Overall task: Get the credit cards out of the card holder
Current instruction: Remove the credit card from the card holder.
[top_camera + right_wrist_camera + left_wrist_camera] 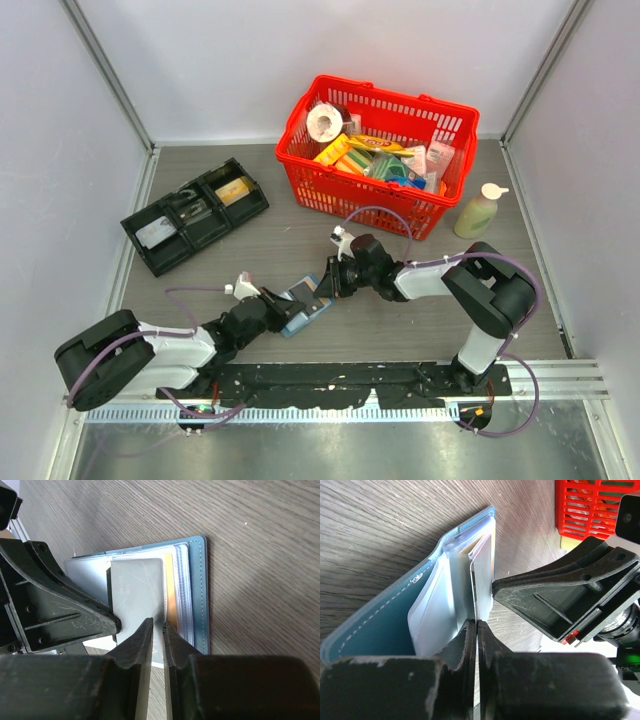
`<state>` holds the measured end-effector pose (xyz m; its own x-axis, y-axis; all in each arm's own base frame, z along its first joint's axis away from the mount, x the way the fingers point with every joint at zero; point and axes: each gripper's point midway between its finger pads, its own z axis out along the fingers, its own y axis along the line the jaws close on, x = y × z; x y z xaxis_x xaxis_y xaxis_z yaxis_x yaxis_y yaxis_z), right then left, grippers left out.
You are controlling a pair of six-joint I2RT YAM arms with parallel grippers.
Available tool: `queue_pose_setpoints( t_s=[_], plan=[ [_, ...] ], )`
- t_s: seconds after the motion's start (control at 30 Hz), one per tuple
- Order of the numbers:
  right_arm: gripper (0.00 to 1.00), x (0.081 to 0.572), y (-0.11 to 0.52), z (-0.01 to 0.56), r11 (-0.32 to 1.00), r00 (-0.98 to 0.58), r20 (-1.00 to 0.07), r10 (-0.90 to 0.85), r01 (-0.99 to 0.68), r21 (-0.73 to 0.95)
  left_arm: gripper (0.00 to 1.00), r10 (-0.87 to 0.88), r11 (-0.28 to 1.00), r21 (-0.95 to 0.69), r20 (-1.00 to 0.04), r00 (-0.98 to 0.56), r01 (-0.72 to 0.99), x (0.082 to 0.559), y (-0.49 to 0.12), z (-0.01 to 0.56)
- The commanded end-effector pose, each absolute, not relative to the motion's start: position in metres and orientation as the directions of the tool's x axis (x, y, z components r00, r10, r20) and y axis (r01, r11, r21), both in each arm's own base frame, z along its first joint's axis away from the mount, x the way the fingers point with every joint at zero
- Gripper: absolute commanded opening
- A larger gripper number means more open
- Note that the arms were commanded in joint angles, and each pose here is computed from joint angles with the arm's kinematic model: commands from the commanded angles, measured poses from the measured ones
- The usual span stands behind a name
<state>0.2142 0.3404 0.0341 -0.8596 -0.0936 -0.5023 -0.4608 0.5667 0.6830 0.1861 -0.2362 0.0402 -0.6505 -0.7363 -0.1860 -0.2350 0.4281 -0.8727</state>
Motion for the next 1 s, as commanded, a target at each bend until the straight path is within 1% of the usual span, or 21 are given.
queue_pose_setpoints(
  t_s=[0.0,0.03,0.3,0.6,0.77,0.97],
  plan=[
    [0.21,0.202,0.334,0.017,0.581,-0.874,-0.469,-0.128,-0.45,0.678,0.02,-0.746,0.298,-0.937,-0.109,-0.656,-0.184,0.189,-0.25,0.071],
    [0.22,0.201,0.334,0.017,0.58,-0.875,-0.466,-0.128,-0.447,0.681,0.0,-0.747,0.296,-0.937,-0.105,-0.657,-0.186,0.188,-0.249,0.071],
    [0.25,0.206,0.333,0.022,0.569,-0.878,-0.468,-0.105,-0.438,0.695,0.0,-0.748,0.307,-0.934,-0.121,-0.653,-0.18,0.183,-0.241,0.073],
    [0.24,0.207,0.319,0.002,0.643,-0.874,-0.463,-0.148,-0.441,0.626,0.01,-0.762,0.322,-0.926,-0.131,-0.635,-0.196,0.18,-0.228,0.074],
    [0.22,0.207,0.318,0.0,0.65,-0.876,-0.458,-0.149,-0.436,0.623,0.0,-0.77,0.322,-0.923,-0.126,-0.626,-0.209,0.176,-0.22,0.076],
    [0.22,0.211,0.32,0.005,0.649,-0.871,-0.472,-0.136,-0.438,0.622,0.0,-0.771,0.374,-0.887,-0.135,-0.622,-0.27,0.166,-0.205,0.064]
  ],
)
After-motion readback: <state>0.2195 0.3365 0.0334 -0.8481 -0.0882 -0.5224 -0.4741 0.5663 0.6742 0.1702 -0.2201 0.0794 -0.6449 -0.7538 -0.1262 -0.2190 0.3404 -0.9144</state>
